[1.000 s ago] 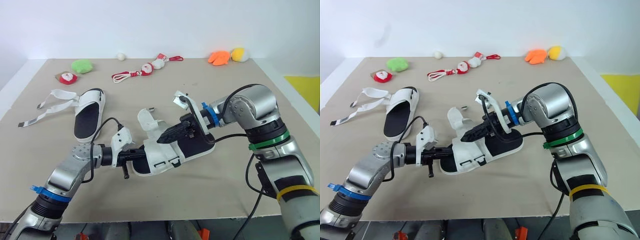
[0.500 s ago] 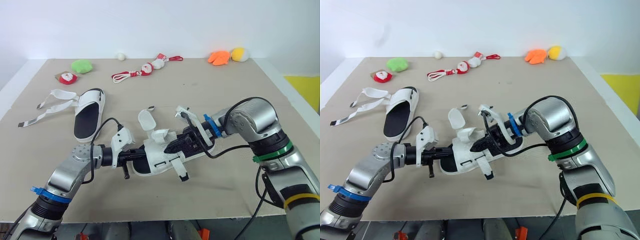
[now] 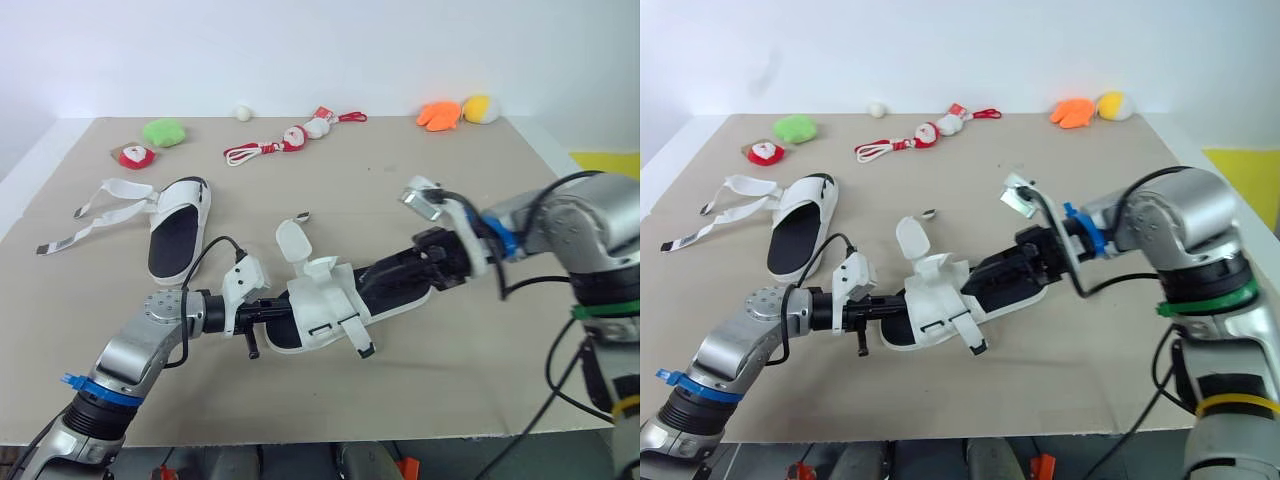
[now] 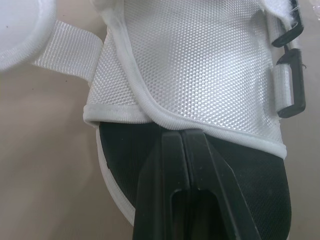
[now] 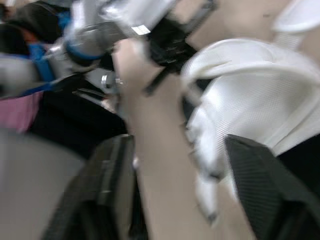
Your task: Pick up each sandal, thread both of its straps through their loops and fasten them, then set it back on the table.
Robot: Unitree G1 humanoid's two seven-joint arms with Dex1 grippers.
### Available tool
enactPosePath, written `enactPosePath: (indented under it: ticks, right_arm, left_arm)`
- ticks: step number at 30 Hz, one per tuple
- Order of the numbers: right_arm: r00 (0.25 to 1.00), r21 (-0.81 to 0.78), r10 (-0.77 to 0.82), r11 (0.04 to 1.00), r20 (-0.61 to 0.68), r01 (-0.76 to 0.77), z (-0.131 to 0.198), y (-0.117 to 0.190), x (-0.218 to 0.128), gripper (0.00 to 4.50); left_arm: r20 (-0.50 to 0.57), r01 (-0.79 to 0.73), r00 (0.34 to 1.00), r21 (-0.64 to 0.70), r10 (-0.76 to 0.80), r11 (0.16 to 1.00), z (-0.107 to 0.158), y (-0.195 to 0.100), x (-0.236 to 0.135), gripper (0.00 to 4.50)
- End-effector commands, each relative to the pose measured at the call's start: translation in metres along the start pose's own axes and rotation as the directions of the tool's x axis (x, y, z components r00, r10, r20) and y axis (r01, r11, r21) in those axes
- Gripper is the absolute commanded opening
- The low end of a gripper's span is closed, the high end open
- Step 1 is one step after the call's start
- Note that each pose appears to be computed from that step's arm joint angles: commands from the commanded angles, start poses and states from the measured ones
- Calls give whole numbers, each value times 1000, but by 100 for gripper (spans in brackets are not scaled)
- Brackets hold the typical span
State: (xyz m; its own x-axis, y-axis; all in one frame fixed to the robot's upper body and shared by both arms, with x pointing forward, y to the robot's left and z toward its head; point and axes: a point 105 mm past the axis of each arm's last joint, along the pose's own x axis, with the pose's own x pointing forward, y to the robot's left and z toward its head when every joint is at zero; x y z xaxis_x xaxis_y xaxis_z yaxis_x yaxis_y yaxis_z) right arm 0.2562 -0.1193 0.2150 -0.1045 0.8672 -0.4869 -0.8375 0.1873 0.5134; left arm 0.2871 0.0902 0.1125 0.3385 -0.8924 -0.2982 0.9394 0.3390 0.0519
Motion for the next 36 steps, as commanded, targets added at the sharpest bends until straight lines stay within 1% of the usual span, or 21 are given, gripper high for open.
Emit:
enactPosePath:
  ticks: [1,4,8,14,22,23,24,25,29,31,36]
  right_arm:
    - [997,21,24,1000,-67,-23,-34,3,9,390]
    - [995,54,-12,998,-96,17,-57,-9,21,390]
    - [993,67,-72,995,-94,78,-68,-25,34,390]
    - [992,51,-113,992,-60,116,-58,-35,39,390]
    - [995,44,-87,995,-40,88,-49,-34,49,390]
    - [996,45,-84,995,-41,86,-49,-34,50,354]
    - [996,45,-83,995,-41,85,-49,-34,52,337]
    - [996,46,-83,995,-42,85,-49,-34,52,305]
    - [995,52,-68,996,-69,72,-59,-32,61,116]
    - [995,57,-60,996,-77,64,-63,-30,61,4]
    - [994,85,-18,996,-110,28,-79,-18,60,4]
  left_arm:
    - [-28,4,1000,-12,-4,1000,-8,-2,-1,0]
    - [-28,6,1000,-12,-7,1000,-7,-2,-1,0]
    - [-31,9,999,-10,-9,1000,-8,-2,-2,0]
    - [-35,8,999,-8,-9,1000,-8,-1,-3,0]
    - [-34,7,999,-8,-7,1000,-7,-1,-3,0]
    - [-34,6,999,-8,-7,1000,-7,-1,-3,0]
    - [-34,6,999,-8,-7,1000,-7,-1,-3,0]
    - [-34,6,999,-8,-7,1000,-7,-1,-3,0]
    - [-32,5,999,-8,-5,1000,-7,-1,-2,0]
    - [-32,4,999,-9,-4,1000,-7,-1,-3,0]
    - [-33,1,999,-13,-2,1000,-8,-2,-4,0]
